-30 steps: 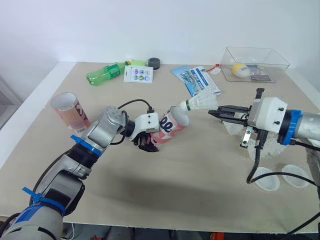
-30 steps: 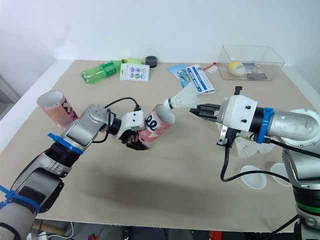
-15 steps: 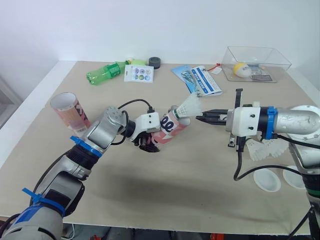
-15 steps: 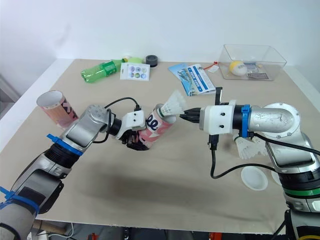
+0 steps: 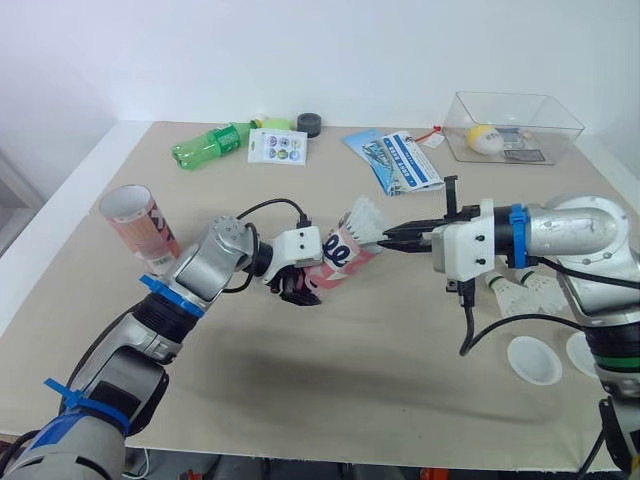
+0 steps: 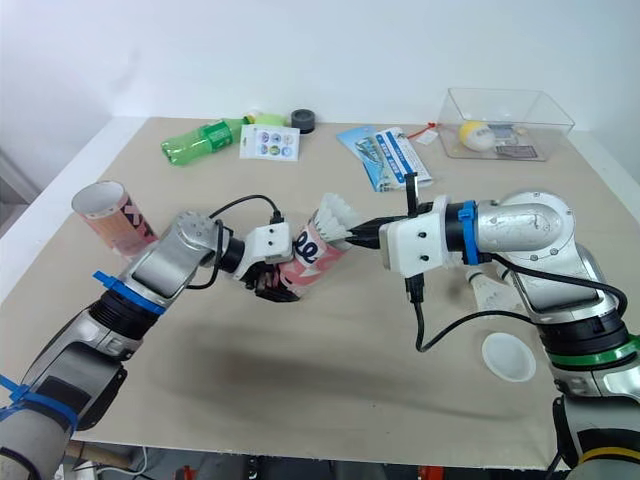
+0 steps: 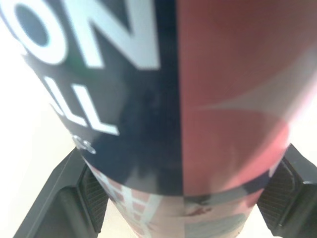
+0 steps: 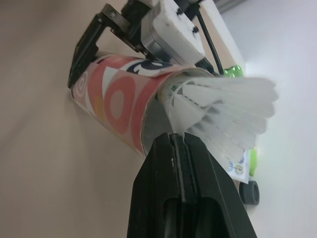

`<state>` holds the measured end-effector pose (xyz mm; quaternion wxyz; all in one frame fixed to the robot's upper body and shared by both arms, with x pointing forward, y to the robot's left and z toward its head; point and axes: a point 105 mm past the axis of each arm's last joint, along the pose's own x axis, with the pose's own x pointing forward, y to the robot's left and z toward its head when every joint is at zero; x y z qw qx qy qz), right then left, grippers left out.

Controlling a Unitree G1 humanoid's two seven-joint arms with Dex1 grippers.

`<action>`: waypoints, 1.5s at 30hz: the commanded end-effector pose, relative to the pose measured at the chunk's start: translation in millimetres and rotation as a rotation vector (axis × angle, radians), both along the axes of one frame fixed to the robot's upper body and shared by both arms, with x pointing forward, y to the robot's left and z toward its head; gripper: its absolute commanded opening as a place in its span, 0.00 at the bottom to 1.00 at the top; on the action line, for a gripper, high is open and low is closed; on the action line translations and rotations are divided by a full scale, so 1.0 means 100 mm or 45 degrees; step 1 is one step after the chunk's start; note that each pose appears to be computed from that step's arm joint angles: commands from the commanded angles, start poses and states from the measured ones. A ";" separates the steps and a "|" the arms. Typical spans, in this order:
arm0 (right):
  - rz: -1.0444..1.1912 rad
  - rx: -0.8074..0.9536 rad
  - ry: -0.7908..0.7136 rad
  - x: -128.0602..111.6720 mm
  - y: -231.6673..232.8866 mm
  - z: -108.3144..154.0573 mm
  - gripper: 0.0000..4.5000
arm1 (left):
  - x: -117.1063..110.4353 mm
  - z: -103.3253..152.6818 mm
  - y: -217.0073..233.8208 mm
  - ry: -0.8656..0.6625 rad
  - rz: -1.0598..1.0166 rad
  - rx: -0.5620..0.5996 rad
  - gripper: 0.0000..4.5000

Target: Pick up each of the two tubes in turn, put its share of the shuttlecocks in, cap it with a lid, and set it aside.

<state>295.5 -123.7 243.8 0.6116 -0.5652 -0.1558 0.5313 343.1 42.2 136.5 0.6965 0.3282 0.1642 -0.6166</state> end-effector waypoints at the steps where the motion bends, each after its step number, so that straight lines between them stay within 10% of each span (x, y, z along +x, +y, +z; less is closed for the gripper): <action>1: 0.015 0.007 -0.008 -0.02 -0.01 0.10 0.27 | 0.00 0.04 -0.01 -0.034 -0.014 -0.010 0.79; 8: -0.036 0.303 0.167 -0.11 -0.16 0.34 0.98 | 0.01 0.04 0.01 -0.058 -0.021 0.010 0.79; 13: -0.316 0.805 0.392 -0.11 -0.58 0.46 0.98 | 0.05 0.03 -0.01 -0.129 -0.050 0.036 0.79; 18: -0.668 1.088 0.595 -0.31 -0.98 -0.01 0.98 | 0.03 0.03 -0.09 -0.177 -0.111 0.019 0.79; 32: -1.252 1.275 0.752 -0.92 -1.54 -0.77 0.98 | -0.02 -0.01 -0.35 -0.251 -0.293 0.037 0.79; 45: -1.440 1.305 0.779 -0.75 -1.71 -1.21 0.98 | -0.26 0.01 -0.49 -0.132 -0.380 -0.038 0.79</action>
